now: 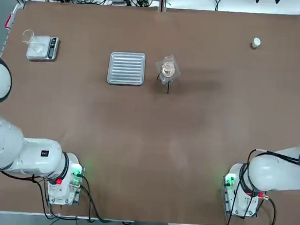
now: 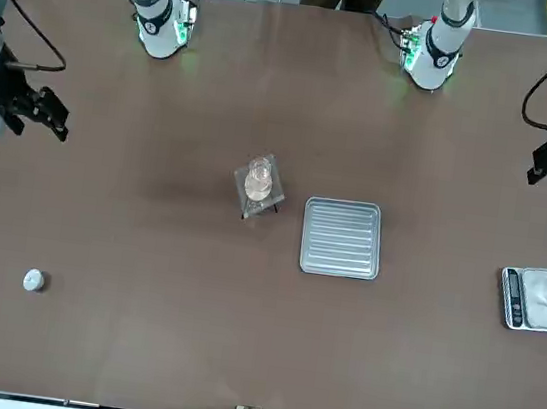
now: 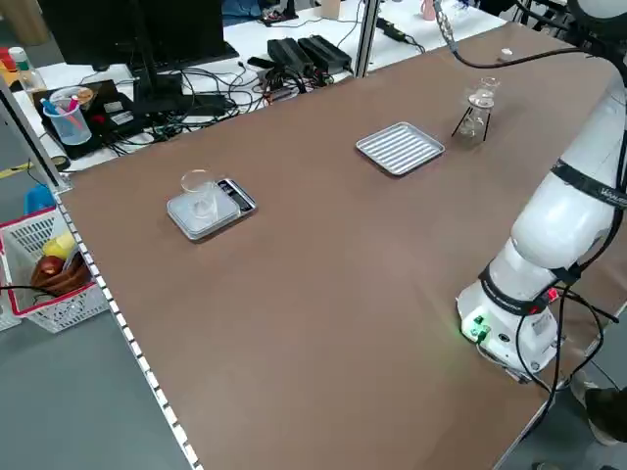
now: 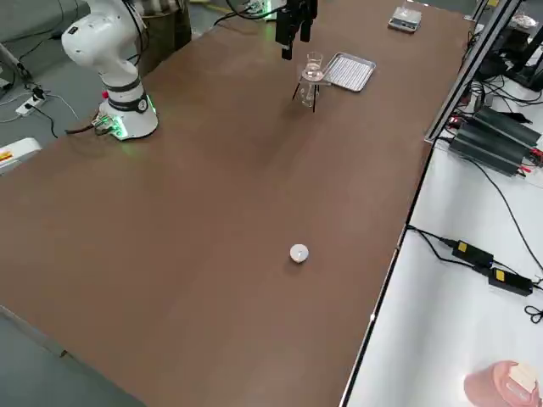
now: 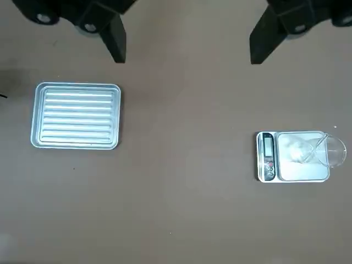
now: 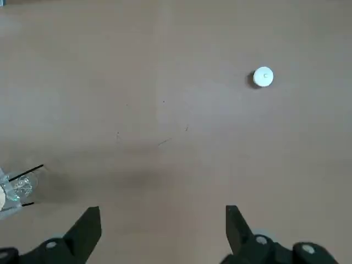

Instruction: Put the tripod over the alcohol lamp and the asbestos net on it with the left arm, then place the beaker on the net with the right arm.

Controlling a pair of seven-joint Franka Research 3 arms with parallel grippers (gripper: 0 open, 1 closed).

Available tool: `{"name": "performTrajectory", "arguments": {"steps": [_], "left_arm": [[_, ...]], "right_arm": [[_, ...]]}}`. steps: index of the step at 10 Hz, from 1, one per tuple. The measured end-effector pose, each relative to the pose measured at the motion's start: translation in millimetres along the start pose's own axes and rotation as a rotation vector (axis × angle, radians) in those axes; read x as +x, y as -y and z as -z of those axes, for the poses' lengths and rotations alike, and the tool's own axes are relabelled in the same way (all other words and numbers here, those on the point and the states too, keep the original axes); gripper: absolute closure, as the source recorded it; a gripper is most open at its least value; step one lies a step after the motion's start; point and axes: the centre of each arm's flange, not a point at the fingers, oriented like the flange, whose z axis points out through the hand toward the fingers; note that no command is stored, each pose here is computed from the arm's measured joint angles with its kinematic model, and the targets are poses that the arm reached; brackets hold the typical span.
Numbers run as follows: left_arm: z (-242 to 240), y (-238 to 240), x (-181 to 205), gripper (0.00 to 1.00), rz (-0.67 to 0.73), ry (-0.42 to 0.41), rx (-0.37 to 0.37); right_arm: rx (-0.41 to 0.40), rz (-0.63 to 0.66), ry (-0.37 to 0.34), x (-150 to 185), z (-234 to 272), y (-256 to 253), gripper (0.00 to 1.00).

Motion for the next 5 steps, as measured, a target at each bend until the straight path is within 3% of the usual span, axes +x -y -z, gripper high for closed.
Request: {"name": "performTrajectory", "arguments": {"steps": [5], "left_arm": [[0.0,1.1,0.0,0.01,0.002,0.0,0.0]], "right_arm": [[0.0,0.003,0.005,-0.3,-3.2,1.0,0.0]]}}
